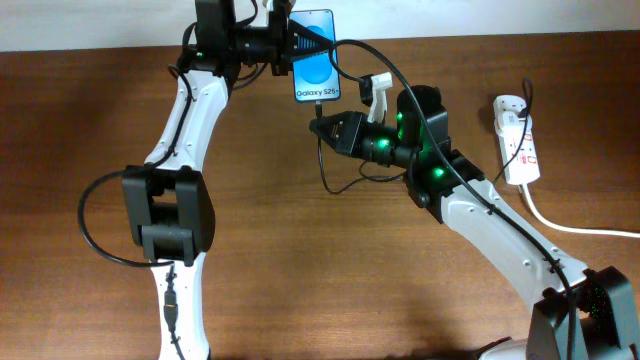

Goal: Plug charger to phone and switch on socket

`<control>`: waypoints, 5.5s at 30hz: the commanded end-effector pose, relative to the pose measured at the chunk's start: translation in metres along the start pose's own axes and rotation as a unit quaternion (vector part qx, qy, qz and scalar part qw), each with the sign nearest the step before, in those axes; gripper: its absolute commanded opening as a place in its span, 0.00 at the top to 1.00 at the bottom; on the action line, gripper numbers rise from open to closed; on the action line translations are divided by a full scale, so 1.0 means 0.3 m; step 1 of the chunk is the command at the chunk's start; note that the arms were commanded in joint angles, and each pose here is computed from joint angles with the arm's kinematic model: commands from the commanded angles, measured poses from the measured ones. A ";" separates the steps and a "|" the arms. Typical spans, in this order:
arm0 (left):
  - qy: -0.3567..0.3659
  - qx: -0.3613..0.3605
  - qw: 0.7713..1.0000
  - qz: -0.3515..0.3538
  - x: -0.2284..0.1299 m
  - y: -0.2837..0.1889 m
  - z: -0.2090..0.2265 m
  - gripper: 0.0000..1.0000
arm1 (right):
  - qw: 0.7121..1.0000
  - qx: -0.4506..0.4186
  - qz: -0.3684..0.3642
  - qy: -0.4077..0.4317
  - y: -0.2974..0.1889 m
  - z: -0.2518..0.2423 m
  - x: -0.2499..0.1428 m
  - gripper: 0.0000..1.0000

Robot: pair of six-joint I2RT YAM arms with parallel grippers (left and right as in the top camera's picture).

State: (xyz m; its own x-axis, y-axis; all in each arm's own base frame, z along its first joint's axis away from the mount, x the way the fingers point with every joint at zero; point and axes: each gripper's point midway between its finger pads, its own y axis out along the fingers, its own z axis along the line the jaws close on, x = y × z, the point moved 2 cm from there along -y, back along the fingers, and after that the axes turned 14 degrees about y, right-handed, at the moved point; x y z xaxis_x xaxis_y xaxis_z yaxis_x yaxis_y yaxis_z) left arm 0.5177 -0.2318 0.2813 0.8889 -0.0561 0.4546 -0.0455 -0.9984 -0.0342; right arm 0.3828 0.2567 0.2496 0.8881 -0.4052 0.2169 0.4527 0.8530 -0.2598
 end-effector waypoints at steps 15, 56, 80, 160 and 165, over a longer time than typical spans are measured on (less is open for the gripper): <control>0.043 -0.024 0.998 0.029 -0.029 0.059 -0.054 1.00 | 0.998 0.001 -0.067 -0.010 -0.022 0.007 0.097 0.96; -0.039 0.390 0.914 0.102 -0.505 -0.216 0.657 1.00 | 0.938 -0.346 0.032 -0.007 -0.408 -0.363 -0.072 0.54; -0.098 0.545 0.817 0.158 -0.606 -0.366 0.718 0.62 | 0.935 -0.354 0.038 0.000 -0.416 -0.372 -0.085 0.36; 0.053 0.658 0.751 -0.011 -0.041 -0.640 0.104 0.01 | 0.796 -0.561 -0.165 0.154 -1.063 -1.204 0.653 0.09; 0.053 0.658 0.751 -0.011 -0.041 -0.640 0.104 0.01 | 0.796 -0.561 -0.163 0.155 -1.058 -1.219 0.652 0.09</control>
State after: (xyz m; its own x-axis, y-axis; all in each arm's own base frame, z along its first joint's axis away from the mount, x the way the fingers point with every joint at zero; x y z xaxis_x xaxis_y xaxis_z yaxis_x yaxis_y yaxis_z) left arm 0.5297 -0.0414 0.2485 0.8470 -0.1062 0.5208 0.5062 -0.1374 -0.8514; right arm 0.4439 -0.2182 0.0437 0.5981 -0.7533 0.2733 0.3194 -0.0888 -0.9435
